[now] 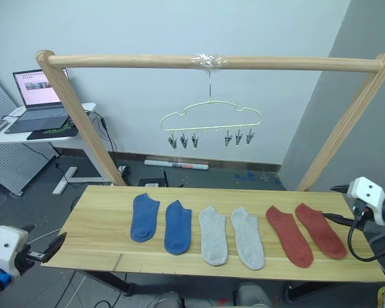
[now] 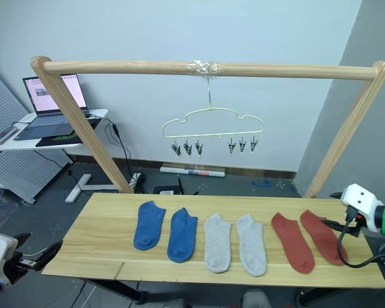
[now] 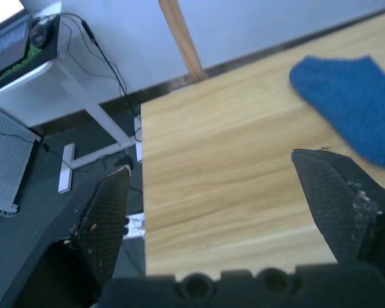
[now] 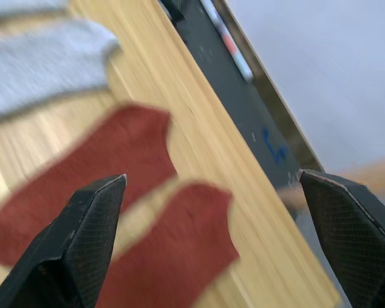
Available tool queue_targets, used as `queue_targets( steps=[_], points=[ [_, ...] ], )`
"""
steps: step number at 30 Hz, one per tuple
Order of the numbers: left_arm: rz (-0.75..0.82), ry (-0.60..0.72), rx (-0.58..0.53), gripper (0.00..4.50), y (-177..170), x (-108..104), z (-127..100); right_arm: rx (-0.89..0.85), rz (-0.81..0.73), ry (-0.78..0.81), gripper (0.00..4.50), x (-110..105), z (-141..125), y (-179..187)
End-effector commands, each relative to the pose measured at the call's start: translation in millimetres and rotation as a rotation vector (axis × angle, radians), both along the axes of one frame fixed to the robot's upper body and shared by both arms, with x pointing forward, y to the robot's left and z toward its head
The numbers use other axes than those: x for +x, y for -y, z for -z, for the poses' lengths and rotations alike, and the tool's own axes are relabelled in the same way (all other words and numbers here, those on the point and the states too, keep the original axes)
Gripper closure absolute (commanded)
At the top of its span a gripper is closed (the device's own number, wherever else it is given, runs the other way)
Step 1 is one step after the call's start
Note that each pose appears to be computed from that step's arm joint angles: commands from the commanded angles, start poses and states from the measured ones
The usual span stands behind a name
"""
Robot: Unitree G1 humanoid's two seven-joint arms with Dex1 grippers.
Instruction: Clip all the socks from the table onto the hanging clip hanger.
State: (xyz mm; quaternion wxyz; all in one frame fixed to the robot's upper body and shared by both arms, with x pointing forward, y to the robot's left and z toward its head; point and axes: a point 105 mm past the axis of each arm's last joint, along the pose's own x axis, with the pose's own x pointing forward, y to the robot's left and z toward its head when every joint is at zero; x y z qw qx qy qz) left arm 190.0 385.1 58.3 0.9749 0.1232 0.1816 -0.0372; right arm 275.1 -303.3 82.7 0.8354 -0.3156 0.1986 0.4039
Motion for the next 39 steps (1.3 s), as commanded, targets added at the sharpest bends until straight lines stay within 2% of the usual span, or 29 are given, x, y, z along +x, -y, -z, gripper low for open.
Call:
queue_targets(
  steps=[1, 3, 9, 15, 21, 24, 29, 39],
  points=[
    [0.021, 0.085, -0.062, 0.03, 26.5, 19.7, -13.9, 0.059, -0.064, 0.109, 0.0, 0.8, -30.2, -26.9],
    [0.031, 0.108, -0.092, 0.03, 37.8, 25.9, -17.5, 0.079, -0.083, 0.108, 0.0, -4.3, -33.6, -36.9],
    [0.108, 0.27, -0.132, 0.03, 95.7, 69.6, -44.2, 0.17, -0.191, 0.136, 0.0, -18.2, -53.2, -88.0],
    [0.164, 0.428, -0.201, 0.03, 152.5, 112.4, -69.6, 0.313, -0.204, 0.19, 0.0, -11.7, -77.1, -130.4],
    [0.148, 0.526, -0.254, 0.03, 173.0, 141.1, -87.7, 0.377, -0.226, 0.181, 0.0, -7.9, -81.3, -153.2],
    [0.174, 0.545, -0.284, 0.65, 184.3, 149.5, -91.1, 0.4, -0.241, 0.188, 0.0, -5.6, -87.1, -162.7],
    [0.215, 0.549, -0.297, 2.22, 200.6, 162.4, -93.0, 0.422, -0.277, 0.19, 0.0, -4.7, -98.3, -176.2],
    [0.201, 0.625, -0.322, 2.22, 219.3, 193.9, -108.9, 0.465, -0.354, 0.214, 0.0, 5.8, -118.2, -203.4]
  ],
)
